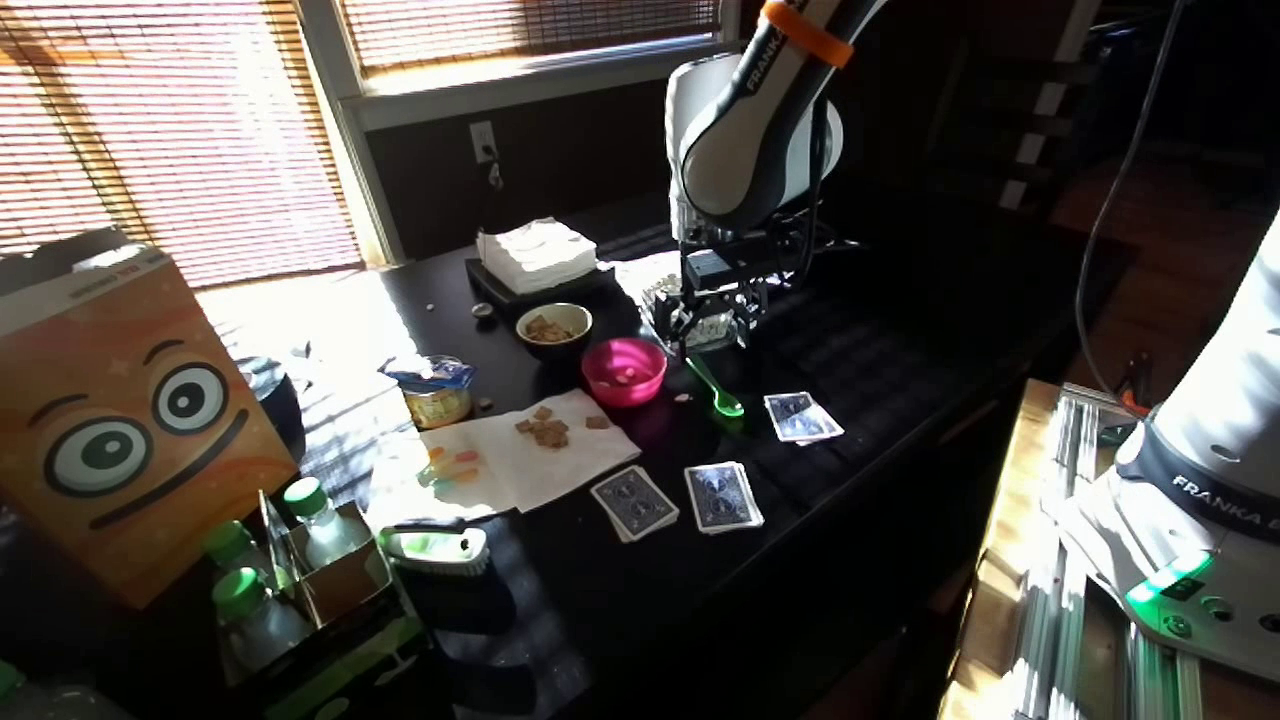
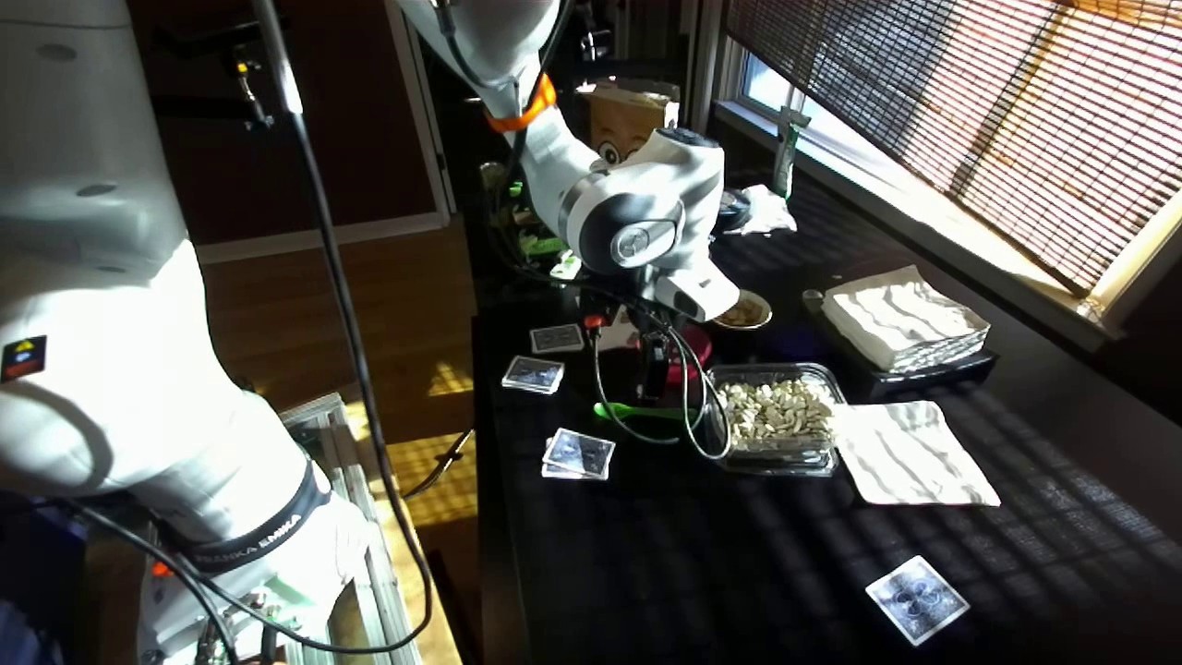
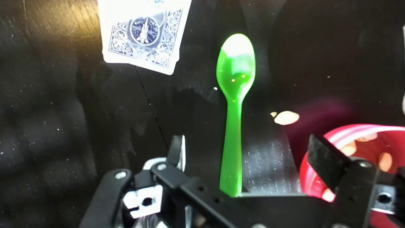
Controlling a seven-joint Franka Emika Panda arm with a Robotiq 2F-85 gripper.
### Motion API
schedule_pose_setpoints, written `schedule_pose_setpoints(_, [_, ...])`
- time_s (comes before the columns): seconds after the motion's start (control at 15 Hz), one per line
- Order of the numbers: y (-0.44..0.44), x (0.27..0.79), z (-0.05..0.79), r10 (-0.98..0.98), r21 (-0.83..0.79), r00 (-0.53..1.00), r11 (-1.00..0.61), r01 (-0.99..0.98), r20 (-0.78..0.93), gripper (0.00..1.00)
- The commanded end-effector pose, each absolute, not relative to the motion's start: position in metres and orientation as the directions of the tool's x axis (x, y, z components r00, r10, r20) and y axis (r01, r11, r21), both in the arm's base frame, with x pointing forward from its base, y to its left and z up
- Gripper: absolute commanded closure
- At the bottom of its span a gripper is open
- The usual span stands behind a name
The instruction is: Transfer a spoonful of contents from the transparent bowl to the pink bowl
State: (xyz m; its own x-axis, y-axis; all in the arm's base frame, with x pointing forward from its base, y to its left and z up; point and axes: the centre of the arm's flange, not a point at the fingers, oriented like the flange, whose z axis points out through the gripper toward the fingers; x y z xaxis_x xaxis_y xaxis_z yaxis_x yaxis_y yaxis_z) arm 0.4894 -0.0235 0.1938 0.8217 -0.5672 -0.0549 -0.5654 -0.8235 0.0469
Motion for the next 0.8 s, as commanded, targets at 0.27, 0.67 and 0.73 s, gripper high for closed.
schedule_pose_setpoints(0.27, [-0.034, 0.486, 0.161, -0.594, 0.042, 0.804, -0.804, -0.593, -0.03, 0.0])
schedule_pose_setpoints(0.67, [-0.034, 0.485, 0.147, -0.608, 0.039, 0.793, -0.794, -0.607, -0.036, 0.0])
schedule_pose_setpoints(0.73, [-0.035, 0.484, 0.146, -0.612, 0.036, 0.79, -0.791, -0.611, -0.039, 0.0])
